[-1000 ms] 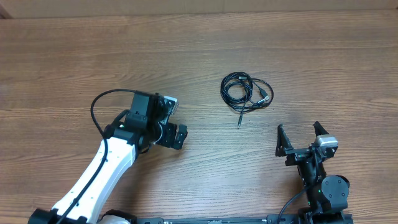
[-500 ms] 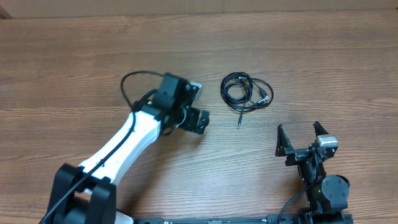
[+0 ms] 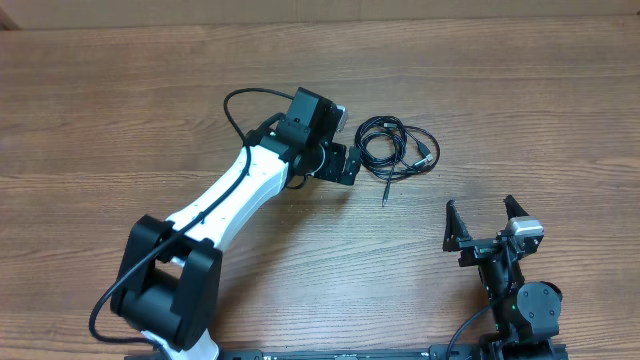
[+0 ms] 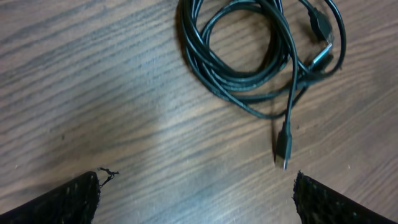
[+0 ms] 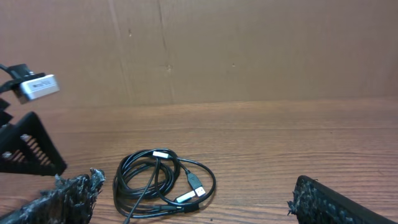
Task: Untangle cables
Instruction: 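Move the left gripper forward over the black cable bundle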
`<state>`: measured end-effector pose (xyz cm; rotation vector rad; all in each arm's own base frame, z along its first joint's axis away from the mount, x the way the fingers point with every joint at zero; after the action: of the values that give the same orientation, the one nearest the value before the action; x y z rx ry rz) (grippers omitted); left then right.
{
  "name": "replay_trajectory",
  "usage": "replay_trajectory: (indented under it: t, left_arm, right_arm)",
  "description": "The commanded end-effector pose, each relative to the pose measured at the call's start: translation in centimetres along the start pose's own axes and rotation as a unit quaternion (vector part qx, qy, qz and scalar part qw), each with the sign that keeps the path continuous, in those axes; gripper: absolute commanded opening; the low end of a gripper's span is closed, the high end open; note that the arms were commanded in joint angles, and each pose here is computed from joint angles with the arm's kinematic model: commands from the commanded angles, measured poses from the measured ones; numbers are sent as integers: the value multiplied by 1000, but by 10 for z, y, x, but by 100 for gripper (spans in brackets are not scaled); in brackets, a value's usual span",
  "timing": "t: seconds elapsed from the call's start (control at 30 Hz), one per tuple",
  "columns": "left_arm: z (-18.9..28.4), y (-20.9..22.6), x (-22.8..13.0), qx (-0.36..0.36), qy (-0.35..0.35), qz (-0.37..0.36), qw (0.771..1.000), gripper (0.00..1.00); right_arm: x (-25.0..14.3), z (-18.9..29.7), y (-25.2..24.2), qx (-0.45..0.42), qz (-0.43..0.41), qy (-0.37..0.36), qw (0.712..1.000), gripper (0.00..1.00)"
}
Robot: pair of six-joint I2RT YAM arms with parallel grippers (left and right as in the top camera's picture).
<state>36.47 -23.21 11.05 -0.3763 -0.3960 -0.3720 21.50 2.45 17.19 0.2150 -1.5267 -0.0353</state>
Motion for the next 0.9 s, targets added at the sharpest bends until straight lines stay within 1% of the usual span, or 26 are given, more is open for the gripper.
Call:
replay_trajectory:
  t: [0.0, 0.2, 0.33, 0.57, 0.7, 0.87]
  left_arm:
    - [-6, -3, 16, 3, -13, 6, 1000, 100]
    - [-13, -8, 36, 4, -31, 1, 1000, 99]
    - [-22, -14, 44, 7, -29, -6, 1000, 100]
    - [-36, -13, 51, 52, -25, 7, 998, 100]
    - [-38, 0, 52, 98, -34, 43, 994, 100]
    - [-37, 4, 58, 111, -52, 52, 991, 100]
  right_arm:
    - [-1, 0, -2, -6, 2, -4, 1000, 100]
    - [-1, 0, -2, -6, 2, -4, 1000, 100]
    - [-1, 0, -2, -6, 2, -4, 1000, 100]
    - [-1, 0, -2, -6, 2, -4, 1000, 100]
    - [-1, 0, -2, -6, 2, -4, 1000, 100]
    - [-1, 0, -2, -6, 2, -4, 1000, 100]
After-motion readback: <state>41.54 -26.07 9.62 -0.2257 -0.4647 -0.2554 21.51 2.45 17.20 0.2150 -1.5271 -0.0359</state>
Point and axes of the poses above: each gripper's point midway between its finger pads, its own z axis back along the fingers, its own y axis along the line the jaws close on, x = y × z, the point moved 3 cm from there along z, back along the fingers, and after that the axes turned 4 degrees about -z, right-handed, at the moved point
